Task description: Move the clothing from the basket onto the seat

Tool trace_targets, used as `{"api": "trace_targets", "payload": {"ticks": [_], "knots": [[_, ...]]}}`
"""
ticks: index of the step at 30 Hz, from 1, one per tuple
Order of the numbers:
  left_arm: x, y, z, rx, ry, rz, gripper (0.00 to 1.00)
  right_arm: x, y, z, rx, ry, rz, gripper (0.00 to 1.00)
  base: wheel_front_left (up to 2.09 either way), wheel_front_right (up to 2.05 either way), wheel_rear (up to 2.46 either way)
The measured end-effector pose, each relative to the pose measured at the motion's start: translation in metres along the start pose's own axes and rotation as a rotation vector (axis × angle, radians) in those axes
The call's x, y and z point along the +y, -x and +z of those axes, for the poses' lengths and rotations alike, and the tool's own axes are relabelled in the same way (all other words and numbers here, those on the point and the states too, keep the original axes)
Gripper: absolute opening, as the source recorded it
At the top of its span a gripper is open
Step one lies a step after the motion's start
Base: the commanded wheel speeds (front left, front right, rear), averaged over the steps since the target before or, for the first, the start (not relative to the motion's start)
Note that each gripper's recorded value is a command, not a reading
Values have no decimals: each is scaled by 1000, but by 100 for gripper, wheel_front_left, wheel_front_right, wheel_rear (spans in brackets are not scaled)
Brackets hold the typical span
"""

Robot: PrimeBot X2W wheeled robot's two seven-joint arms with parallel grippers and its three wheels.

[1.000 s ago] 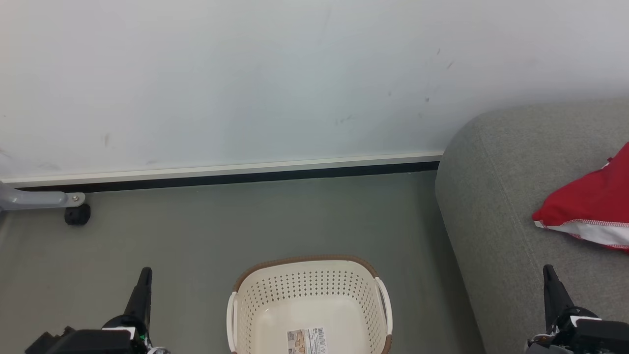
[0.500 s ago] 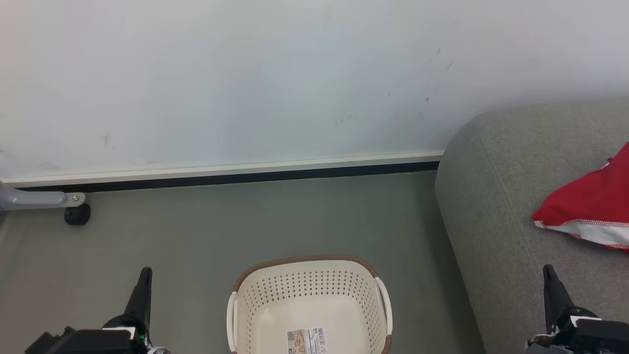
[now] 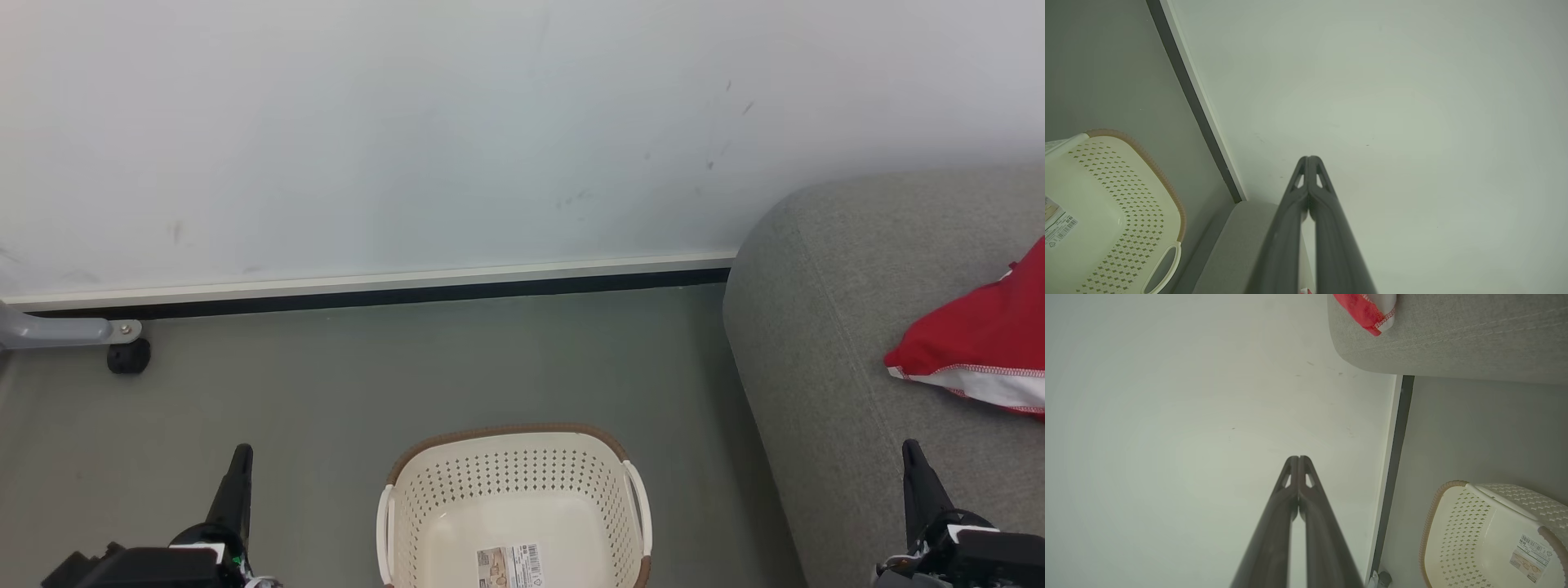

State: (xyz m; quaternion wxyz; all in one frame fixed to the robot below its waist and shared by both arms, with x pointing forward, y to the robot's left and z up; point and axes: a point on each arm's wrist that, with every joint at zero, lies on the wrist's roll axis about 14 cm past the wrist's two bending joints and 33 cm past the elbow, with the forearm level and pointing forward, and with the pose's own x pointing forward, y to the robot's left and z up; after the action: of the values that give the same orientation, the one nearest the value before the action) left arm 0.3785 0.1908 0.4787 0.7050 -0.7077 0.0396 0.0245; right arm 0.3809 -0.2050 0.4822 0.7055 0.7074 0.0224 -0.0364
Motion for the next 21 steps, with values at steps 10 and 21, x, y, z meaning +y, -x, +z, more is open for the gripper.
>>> {"api": "trace_targets", "payload": {"ticks": [10, 21], "knots": [[0, 0, 0, 0, 0, 0, 0, 0, 0, 0, 0, 0, 0, 0, 0, 0, 0], [0, 0, 0, 0, 0, 0, 0, 0, 0, 0, 0, 0, 0, 0, 0, 0, 0]]}}
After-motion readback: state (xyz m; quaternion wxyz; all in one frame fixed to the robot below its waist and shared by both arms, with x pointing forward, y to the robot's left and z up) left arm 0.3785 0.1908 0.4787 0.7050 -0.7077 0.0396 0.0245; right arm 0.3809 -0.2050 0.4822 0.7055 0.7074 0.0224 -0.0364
